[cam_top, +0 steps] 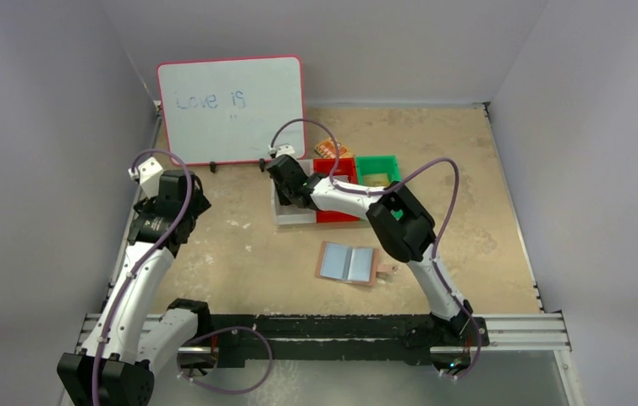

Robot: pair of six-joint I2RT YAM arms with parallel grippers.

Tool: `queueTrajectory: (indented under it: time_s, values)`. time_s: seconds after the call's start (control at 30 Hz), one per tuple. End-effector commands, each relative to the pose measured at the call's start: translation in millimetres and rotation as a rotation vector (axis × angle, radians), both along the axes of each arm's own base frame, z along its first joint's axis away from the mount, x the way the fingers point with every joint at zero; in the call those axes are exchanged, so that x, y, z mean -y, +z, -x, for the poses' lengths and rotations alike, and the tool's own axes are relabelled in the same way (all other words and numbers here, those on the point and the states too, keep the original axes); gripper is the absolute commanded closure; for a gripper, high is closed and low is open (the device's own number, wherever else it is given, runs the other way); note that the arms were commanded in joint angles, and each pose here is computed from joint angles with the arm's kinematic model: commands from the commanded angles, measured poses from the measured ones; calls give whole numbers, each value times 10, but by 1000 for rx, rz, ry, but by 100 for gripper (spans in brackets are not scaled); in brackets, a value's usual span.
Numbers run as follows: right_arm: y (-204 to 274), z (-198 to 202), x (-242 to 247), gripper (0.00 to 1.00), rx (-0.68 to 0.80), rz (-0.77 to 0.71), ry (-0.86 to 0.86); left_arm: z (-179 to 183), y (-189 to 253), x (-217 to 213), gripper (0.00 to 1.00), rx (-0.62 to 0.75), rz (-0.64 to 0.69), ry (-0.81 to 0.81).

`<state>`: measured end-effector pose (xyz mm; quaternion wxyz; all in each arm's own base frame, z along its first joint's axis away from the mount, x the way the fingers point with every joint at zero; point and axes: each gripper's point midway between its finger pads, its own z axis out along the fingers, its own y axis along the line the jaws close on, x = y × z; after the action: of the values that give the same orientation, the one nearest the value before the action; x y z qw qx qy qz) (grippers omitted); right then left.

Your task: Take the credit cards out of the card holder

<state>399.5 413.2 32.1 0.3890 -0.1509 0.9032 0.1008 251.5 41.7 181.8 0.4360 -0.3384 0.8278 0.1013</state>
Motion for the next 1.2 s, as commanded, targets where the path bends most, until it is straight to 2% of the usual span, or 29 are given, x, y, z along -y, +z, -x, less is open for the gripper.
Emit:
queueTrajectory:
  time_s: [0.0, 0.07, 0.17, 0.27, 0.3, 0.5, 0.67, 0.77, 0.97, 1.03, 1.17]
  values:
    - [1027, 54, -100, 77, 88, -112, 98, -59, 84, 17, 20, 40, -1, -29]
    - [1421, 142, -82, 72, 138, -188, 129, -62, 102, 36, 20, 51, 4, -41]
    - [1643, 340, 141, 68, 154, -264, 87, -62, 110, 53, 20, 59, 10, -51]
    - [1635, 610, 385, 45, 131, -352, 41, -89, 117, 126, 20, 70, 30, -95]
    - [1620, 713, 472, 43, 120, -374, 29, -95, 120, 147, 20, 74, 36, -107]
    - [1058, 1366, 1065, 46, -22, -341, -125, -114, 116, 205, 19, 83, 53, -138]
    - [538, 1890, 1270, 43, -139, -251, -199, -127, 105, 223, 19, 77, 54, -152]
    - [341, 2024, 1336, 41, -170, -203, -229, -144, 115, 265, 16, 91, 63, -178]
    - [162, 2045, 1441, 39, -164, -74, -272, -202, 120, 334, 15, 91, 56, -186]
    - [92, 2036, 1469, 39, -164, -41, -281, -199, 78, 551, 15, 89, 67, -227]
    - [-60, 2062, 1494, 40, -185, -1, -283, -148, -71, 1253, 16, 120, 111, -354]
